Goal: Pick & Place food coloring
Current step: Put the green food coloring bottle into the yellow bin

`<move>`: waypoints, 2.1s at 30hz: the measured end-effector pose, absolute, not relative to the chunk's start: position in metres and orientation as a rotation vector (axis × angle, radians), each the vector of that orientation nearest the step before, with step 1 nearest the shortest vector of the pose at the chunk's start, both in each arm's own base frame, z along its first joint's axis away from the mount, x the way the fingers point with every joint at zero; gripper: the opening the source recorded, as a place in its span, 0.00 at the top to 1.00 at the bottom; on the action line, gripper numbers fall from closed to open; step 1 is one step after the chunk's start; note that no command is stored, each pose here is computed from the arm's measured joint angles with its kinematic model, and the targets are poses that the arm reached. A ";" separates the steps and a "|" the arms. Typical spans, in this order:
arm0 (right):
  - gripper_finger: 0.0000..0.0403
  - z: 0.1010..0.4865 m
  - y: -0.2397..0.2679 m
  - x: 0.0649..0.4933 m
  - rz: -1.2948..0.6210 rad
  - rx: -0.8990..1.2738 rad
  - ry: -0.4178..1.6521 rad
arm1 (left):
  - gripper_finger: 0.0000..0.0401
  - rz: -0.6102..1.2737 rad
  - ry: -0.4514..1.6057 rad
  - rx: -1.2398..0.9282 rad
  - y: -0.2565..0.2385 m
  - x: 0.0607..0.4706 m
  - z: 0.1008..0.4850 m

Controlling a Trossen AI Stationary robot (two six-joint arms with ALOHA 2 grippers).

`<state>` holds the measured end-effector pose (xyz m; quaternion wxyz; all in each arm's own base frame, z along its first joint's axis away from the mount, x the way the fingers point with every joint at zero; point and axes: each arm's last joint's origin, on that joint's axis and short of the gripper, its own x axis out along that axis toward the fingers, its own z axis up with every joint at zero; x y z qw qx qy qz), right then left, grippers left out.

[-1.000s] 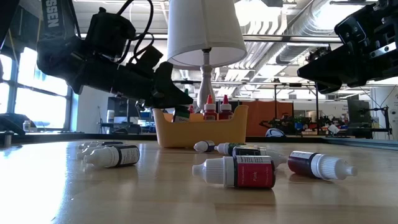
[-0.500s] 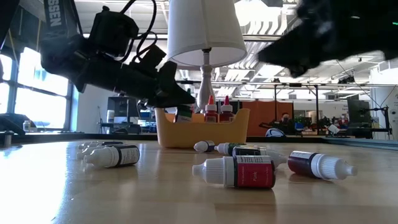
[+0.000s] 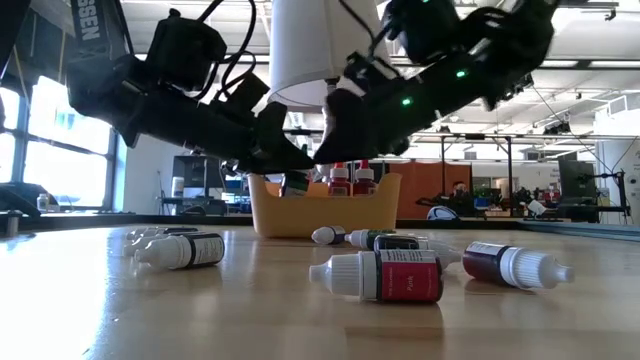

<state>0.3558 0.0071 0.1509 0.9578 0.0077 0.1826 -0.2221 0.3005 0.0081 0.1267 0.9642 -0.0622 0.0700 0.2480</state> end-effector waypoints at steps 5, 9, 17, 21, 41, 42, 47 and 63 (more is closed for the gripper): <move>1.00 0.150 -0.003 0.360 -0.458 0.024 0.376 | 0.71 0.511 0.152 -0.103 0.008 0.300 0.126; 1.00 0.150 -0.008 0.360 -0.459 0.026 0.377 | 0.65 0.512 0.157 -0.095 0.009 0.300 0.126; 1.00 0.151 -0.016 0.360 -0.458 -0.023 0.389 | 0.55 0.519 0.165 -0.093 0.009 0.300 0.125; 1.00 0.152 -0.019 0.361 -0.480 -0.054 0.384 | 0.54 0.489 0.153 -0.101 0.008 0.300 0.129; 1.00 0.225 0.037 0.311 -0.176 -0.110 0.492 | 0.54 0.326 -0.005 0.053 0.004 0.268 0.222; 1.00 0.228 0.045 0.307 -0.131 -0.081 0.490 | 0.54 0.321 0.011 0.056 0.004 0.263 0.227; 0.99 0.221 0.081 0.302 -0.033 -0.019 0.510 | 0.54 0.298 0.041 0.062 0.004 0.239 0.248; 0.63 0.127 0.091 0.322 -0.178 0.099 0.777 | 0.54 0.143 0.323 -0.109 0.000 0.219 0.232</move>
